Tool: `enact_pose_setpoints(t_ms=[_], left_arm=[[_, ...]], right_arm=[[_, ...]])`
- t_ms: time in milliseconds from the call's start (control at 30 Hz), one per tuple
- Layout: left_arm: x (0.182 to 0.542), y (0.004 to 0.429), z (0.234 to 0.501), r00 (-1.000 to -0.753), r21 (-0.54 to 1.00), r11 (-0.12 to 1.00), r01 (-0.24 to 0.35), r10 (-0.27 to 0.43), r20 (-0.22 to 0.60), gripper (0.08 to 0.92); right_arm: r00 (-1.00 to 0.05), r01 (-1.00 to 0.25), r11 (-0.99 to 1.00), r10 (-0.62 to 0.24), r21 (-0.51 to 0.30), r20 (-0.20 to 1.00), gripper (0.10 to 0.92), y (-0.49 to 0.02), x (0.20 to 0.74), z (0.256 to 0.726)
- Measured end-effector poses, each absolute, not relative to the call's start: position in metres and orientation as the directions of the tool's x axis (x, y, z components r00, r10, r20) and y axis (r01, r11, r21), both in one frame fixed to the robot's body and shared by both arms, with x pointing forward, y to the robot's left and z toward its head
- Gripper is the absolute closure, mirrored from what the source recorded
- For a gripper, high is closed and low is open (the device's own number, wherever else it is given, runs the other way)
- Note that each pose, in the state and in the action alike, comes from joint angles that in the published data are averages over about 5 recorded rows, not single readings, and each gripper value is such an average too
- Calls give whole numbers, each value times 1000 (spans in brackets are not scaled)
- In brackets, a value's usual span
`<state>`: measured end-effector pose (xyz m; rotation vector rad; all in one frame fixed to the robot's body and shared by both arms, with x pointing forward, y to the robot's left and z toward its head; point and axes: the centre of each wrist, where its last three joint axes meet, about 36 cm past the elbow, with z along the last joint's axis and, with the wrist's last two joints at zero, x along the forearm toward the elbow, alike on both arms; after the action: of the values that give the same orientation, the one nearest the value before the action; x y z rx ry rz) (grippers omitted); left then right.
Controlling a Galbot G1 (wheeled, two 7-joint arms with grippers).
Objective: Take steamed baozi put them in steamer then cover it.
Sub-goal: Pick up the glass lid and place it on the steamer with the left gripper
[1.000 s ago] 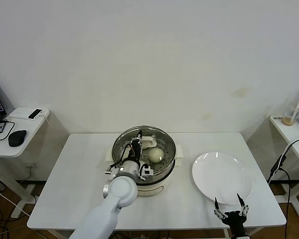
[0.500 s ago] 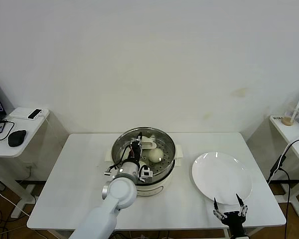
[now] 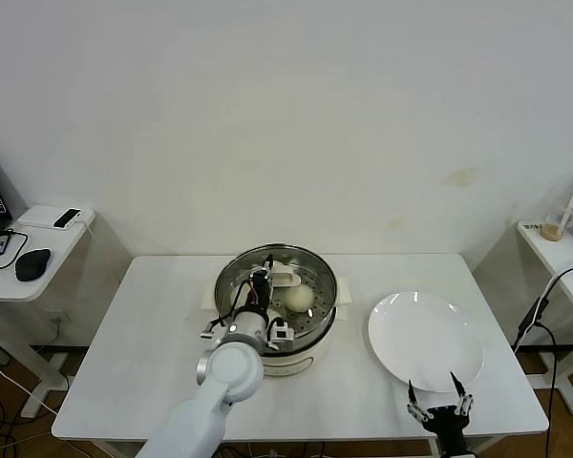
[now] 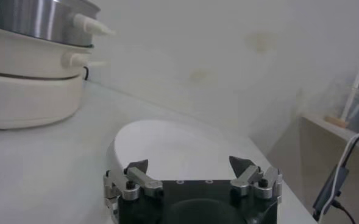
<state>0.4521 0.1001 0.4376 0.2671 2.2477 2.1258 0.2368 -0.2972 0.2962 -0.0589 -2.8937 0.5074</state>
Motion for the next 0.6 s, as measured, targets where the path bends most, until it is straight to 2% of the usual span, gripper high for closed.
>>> enact_pose_setpoints(t_ms=[300,600], left_arm=[[441,107,444,-984,995,62,74,167,62,533],[409,123,447,-977,995,79,65,206,47,274]], right_arm=[[-978,-2,939,70,-344,196,200,-295,236,296],[-977,-12,939,62,-345,202,200,-292,233,295]])
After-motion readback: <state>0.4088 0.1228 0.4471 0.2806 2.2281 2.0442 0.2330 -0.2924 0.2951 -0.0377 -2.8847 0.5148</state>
